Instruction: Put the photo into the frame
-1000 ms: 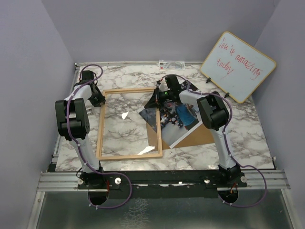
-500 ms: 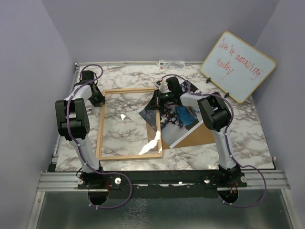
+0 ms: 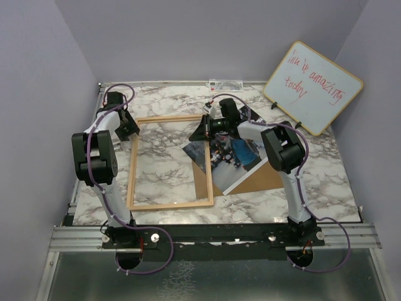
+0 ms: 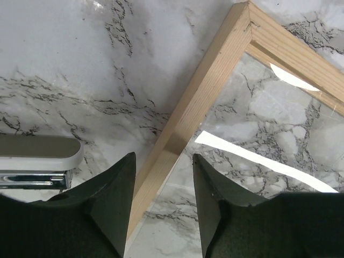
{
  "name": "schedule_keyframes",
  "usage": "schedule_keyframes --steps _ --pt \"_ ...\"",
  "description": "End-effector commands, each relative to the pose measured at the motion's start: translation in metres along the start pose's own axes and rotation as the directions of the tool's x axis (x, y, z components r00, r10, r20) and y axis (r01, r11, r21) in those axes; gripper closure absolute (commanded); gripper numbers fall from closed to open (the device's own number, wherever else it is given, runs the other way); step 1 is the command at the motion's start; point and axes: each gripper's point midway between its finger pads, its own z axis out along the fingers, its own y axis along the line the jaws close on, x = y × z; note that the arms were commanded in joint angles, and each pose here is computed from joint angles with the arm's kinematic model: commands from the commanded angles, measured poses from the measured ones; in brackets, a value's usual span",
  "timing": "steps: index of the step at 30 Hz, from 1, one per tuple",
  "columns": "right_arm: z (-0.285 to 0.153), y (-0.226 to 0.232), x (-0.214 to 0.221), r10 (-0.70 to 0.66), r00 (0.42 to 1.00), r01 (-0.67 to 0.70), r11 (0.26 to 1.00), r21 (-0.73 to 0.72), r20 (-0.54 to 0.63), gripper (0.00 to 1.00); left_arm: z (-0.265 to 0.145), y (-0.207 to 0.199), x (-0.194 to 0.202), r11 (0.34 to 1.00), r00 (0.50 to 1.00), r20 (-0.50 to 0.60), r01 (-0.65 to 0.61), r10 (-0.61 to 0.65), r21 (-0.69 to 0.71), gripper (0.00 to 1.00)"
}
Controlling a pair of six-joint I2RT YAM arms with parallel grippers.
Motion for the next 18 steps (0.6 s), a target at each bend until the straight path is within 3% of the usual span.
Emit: schedule_keyframes --steps 1,7,11,13,18 --pt "0.0 0.015 -0.003 -0.044 0.999 0.044 0.998 -0.034 0.016 0.99 -0.035 -0.006 -0.03 1.0 0.993 0.114 0.015 -0.014 -0.009 0.51" --pt "-0.002 0.021 -0.003 -0.042 0.999 0.043 0.998 -0.051 0.023 0.99 -0.037 0.016 -0.023 0.993 0.995 0.104 0.018 -0.007 -0.114 0.57" --pt "-0.006 0.02 0.005 0.013 1.0 -0.013 1.0 -0.027 0.006 0.65 -0.039 0.022 0.0 0.993 0.999 0.042 0.017 -0.012 -0.119 0.52" --pt "-0.01 0.021 0.011 0.034 0.999 -0.034 0.999 -0.009 0.004 0.53 -0.044 0.028 0.012 0.992 0.999 0.024 0.024 -0.021 -0.128 0.47" --pt "-0.021 0.028 0.026 0.078 0.997 -0.078 0.997 0.005 -0.011 0.44 -0.054 0.037 0.042 0.992 0.999 -0.018 0.034 -0.036 -0.125 0.38"
